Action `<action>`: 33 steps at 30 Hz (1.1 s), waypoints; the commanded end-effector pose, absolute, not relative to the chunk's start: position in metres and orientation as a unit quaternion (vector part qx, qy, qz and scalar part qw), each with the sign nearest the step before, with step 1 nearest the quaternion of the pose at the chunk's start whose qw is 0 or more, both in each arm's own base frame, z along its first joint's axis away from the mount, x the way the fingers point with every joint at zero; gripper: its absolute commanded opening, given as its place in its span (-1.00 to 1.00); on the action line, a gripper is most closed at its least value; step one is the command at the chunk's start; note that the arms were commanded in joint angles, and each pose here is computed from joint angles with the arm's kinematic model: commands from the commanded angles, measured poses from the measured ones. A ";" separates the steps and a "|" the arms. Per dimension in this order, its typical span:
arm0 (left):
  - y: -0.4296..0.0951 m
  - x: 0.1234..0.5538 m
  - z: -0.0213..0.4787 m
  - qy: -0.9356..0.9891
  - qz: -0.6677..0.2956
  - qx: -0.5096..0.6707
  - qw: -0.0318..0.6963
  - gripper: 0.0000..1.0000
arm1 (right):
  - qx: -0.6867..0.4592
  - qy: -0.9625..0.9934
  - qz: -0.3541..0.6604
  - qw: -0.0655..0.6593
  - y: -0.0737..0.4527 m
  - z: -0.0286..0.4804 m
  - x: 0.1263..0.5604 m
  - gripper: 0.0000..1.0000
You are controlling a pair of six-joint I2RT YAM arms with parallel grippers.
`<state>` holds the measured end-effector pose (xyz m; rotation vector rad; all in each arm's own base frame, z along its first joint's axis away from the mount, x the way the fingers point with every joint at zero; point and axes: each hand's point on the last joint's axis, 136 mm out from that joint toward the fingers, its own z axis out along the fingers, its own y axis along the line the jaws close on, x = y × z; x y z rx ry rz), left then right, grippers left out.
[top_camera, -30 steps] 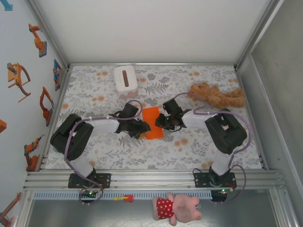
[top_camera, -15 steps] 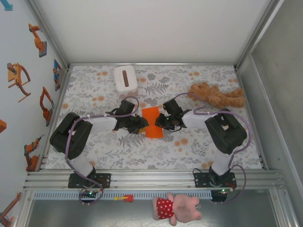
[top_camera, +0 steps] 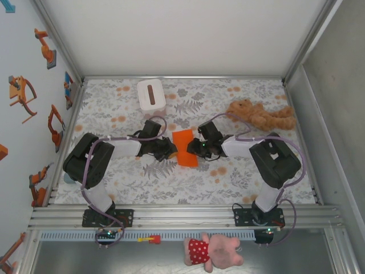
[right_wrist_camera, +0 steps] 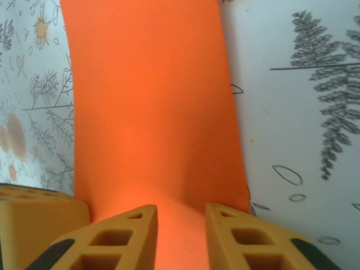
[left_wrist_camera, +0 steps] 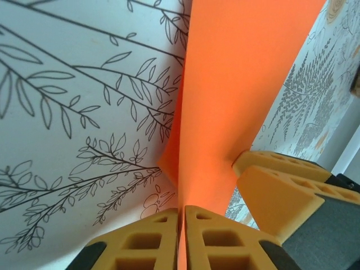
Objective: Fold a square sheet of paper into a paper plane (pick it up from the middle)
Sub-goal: Third fold the triangle at the center of the table.
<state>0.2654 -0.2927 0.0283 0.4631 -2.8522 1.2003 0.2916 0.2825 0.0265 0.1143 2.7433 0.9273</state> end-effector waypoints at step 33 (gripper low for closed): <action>-0.297 0.267 0.047 -0.896 0.405 0.180 0.032 -0.93 | -0.497 0.775 0.151 0.361 0.315 0.074 0.207 0.30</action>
